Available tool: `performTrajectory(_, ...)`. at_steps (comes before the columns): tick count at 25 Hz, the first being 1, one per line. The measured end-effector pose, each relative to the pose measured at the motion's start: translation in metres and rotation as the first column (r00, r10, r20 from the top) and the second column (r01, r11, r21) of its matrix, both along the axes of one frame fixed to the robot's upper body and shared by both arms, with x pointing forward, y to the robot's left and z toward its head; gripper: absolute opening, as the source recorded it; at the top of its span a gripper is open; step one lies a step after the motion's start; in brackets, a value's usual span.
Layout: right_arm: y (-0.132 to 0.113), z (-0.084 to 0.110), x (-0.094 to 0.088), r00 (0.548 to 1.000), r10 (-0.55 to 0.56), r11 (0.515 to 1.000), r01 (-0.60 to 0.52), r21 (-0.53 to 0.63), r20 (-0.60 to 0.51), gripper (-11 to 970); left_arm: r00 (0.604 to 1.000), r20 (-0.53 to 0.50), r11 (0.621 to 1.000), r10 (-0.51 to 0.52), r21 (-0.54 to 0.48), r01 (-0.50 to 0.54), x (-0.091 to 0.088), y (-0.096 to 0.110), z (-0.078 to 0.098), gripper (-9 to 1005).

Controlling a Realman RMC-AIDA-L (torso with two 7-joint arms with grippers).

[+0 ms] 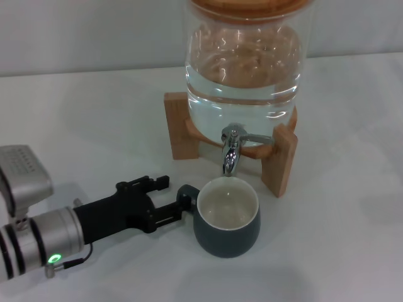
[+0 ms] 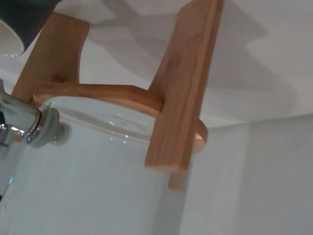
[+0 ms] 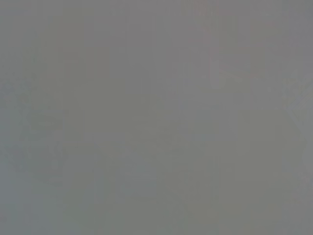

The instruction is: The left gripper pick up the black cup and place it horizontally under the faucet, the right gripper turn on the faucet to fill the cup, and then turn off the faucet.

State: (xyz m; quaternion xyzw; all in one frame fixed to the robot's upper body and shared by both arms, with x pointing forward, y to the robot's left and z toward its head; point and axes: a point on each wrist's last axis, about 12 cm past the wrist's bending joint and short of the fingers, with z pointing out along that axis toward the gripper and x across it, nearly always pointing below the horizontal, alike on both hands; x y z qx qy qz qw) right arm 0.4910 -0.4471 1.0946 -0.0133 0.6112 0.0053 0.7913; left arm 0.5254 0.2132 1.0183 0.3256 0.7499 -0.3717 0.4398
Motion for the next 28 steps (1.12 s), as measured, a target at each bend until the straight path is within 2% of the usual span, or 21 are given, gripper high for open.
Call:
performTrajectory(8, -0.001, -0.001, -0.004, 1.0, -0.002, 1.0, 0.002, -0.002, -0.001, 825, 0.999, 0.014, 0.999, 0.038, -0.002, -0.038, -0.013, 0.016, -0.003, 704)
performTrajectory(19, -0.005, -0.001, -0.016, 1.0, 0.001, 1.0, -0.001, -0.005, 0.007, 825, 0.999, 0.041, 0.998, -0.01, -0.057, 0.013, -0.034, 0.023, -0.002, 701)
performTrajectory(23, -0.008, 0.003, -0.024, 0.999, 0.04, 0.999, -0.04, -0.017, -0.003, 825, 0.996, 0.065, 0.996, 0.054, -0.077, -0.049, -0.042, 0.039, 0.0, 700)
performTrajectory(28, -0.013, 0.018, -0.034, 0.983, 0.167, 0.984, -0.171, -0.05, -0.077, 825, 0.967, 0.132, 0.968, 0.217, -0.154, -0.196, -0.051, 0.07, 0.006, 698)
